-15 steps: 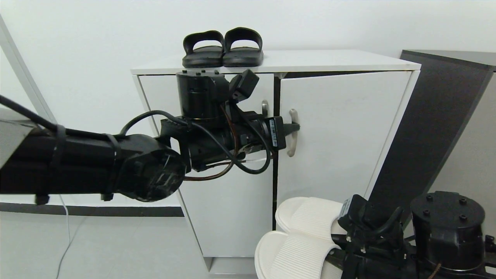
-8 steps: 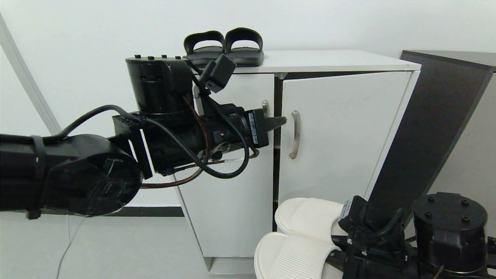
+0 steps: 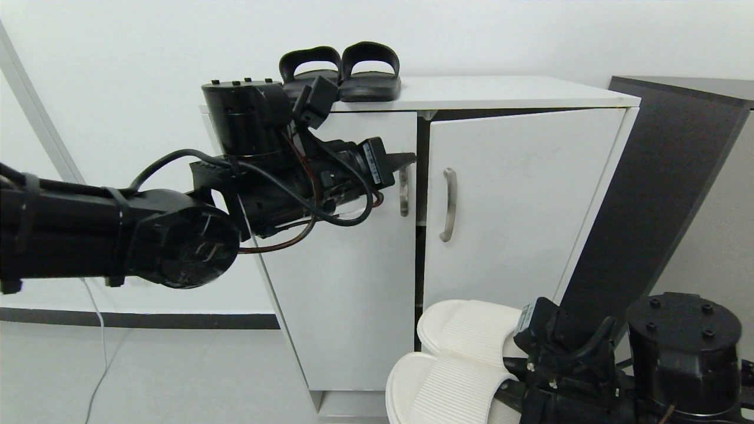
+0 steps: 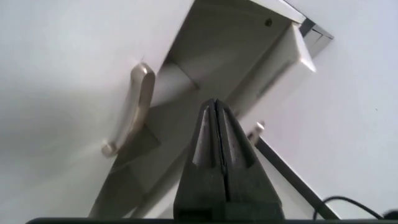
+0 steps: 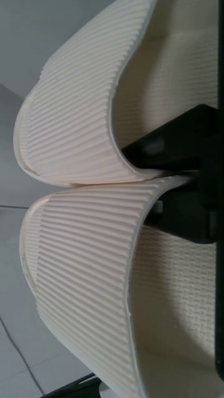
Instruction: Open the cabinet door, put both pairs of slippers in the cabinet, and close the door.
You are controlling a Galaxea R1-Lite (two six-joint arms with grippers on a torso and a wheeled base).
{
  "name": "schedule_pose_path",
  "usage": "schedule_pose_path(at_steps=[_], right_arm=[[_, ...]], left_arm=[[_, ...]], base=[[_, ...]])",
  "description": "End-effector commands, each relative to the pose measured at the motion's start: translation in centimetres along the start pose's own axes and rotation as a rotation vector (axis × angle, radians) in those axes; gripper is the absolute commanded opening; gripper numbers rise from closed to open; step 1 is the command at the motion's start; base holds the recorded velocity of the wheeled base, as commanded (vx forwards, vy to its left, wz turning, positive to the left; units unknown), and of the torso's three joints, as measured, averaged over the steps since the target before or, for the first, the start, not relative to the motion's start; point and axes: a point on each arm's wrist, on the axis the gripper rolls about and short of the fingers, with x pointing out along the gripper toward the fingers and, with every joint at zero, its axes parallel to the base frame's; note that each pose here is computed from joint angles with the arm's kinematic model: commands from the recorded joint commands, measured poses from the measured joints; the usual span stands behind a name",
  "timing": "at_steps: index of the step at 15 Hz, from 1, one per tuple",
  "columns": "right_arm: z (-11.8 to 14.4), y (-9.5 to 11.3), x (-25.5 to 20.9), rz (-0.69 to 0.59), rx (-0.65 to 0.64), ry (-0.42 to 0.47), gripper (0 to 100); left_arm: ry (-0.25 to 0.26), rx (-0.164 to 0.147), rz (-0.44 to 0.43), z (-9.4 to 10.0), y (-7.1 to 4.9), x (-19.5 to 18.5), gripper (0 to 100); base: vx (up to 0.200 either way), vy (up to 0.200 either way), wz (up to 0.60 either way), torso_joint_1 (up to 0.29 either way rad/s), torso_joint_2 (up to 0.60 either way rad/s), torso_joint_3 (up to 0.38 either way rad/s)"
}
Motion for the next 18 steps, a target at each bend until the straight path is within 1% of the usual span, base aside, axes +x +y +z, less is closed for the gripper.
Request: schedule_pose_path(at_steps=[1, 4, 6, 8, 9, 11, 12, 13, 15, 16, 17, 18], right_arm=[[-0.1, 0.1, 0.1, 0.004, -0.001, 0.005, 0], [-0.2, 0.1, 0.2, 0.006, -0.001, 0.01, 0], [-0.2, 0.1, 0.2, 0.007, -0.003, 0.011, 0], [-0.2, 0.2, 0.2, 0.011, -0.002, 0.012, 0], [-0.2, 0.3, 0.2, 0.014, -0.005, 0.013, 0], [-0.3, 0.4, 0.2, 0.017, -0.006, 0.016, 0], [-0.3, 0.4, 0.2, 0.018, -0.007, 0.016, 0], [-0.3, 0.6, 0.2, 0.024, -0.009, 0.015, 0], [-0.3, 0.8, 0.1, 0.033, -0.024, 0.013, 0], [-0.3, 0.8, 0.1, 0.033, -0.029, 0.015, 0], [-0.3, 0.8, 0.1, 0.033, -0.029, 0.013, 0], [-0.3, 0.8, 0.1, 0.032, -0.029, 0.012, 0]], left_arm=[[0.019, -0.007, 0.002, -0.8, 0.7, 1.6, 0], [0.024, -0.008, -0.007, -1.3, 1.0, 3.0, 0], [0.028, -0.008, -0.016, -1.5, 0.8, 3.3, 0], [0.027, -0.008, -0.014, -1.6, 0.5, 3.3, 0], [0.035, -0.008, -0.028, -1.9, -0.1, 3.4, 0], [0.047, -0.005, -0.051, -2.4, -1.9, 2.7, 0], [0.061, 0.004, -0.083, -2.9, -3.4, 2.2, 0], [0.068, 0.021, -0.11, -3.1, -4.5, 1.9, 0], [0.072, 0.049, -0.146, -3.3, -5.8, 1.8, 0], [0.069, 0.051, -0.147, -3.3, -5.8, 1.8, 0], [0.068, 0.053, -0.146, -3.3, -5.8, 1.8, 0], [0.059, 0.054, -0.136, -3.2, -5.4, 1.8, 0]], base=[[0.0, 0.0, 0.0, 0.0, 0.0, 0.0], [0.0, 0.0, 0.0, 0.0, 0.0, 0.0], [0.0, 0.0, 0.0, 0.0, 0.0, 0.0], [-0.2, 0.0, 0.0, 0.002, 0.0, 0.005], [-0.2, 0.0, 0.0, 0.007, 0.0, -0.002], [-0.2, 0.0, 0.0, -0.002, 0.0, 0.002], [-0.2, 0.0, 0.0, -0.002, 0.01, 0.002], [-0.2, 0.0, 0.0, -0.002, 0.01, 0.002], [-0.2, 0.0, 0.0, 0.005, 0.0, 0.002], [-0.2, 0.0, 0.0, -0.002, 0.0, -0.007], [0.0, 0.0, 0.0, 0.0, 0.0, 0.0], [0.0, 0.0, 0.0, 0.0, 0.0, 0.0]])
